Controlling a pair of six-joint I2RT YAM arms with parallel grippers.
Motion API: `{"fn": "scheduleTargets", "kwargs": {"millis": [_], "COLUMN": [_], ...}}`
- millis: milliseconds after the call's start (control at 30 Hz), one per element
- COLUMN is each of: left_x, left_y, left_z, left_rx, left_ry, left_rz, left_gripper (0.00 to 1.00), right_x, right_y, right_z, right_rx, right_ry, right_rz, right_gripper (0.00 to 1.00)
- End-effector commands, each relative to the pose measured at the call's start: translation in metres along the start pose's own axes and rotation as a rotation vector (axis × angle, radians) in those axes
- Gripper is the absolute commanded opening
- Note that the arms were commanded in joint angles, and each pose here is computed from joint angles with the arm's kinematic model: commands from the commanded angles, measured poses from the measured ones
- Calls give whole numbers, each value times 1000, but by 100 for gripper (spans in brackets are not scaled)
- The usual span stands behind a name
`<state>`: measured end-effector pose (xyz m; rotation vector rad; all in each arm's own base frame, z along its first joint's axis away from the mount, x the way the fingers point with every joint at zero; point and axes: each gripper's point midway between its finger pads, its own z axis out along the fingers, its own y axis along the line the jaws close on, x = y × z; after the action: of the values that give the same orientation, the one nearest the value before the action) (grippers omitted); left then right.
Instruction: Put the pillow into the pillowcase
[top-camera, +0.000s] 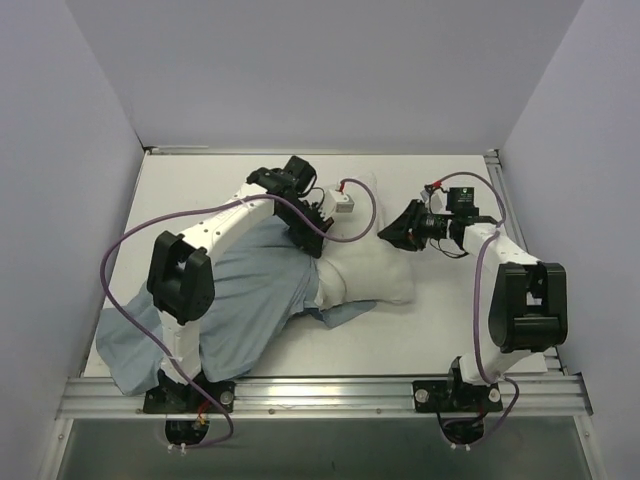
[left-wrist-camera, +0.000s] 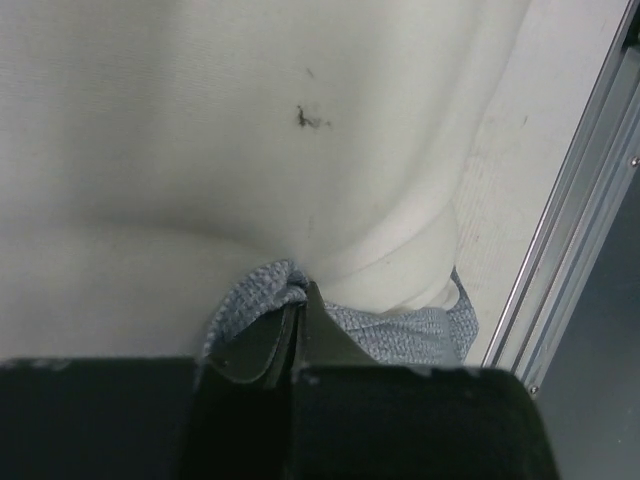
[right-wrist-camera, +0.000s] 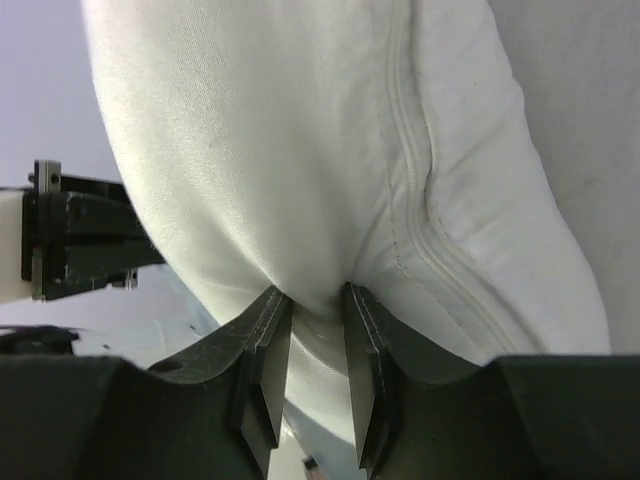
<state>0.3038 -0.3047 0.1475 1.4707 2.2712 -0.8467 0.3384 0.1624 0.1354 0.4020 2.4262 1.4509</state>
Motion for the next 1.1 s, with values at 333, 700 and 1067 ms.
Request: {"fn": "scheduleTargets", "kwargs": {"millis": [333,700,1067], "left_x": [-123,-24,-113], "left_y": [-33,-111,-15], "left_z": [-14,-7,-112], "left_rx": [32,209,-180], "left_ry": [-357,-196,-366], "left_rz": [353,311,245], "left_gripper": [0,0,77], "right_x": [105,81,31], "right_y": [-7,-5,13], "right_z": [-24,-48,-167], "right_rx": [125,126,23], "right_ry": [311,248,158], "right_rz": [-273,-266,-205], "right_gripper": [27,56,100]}}
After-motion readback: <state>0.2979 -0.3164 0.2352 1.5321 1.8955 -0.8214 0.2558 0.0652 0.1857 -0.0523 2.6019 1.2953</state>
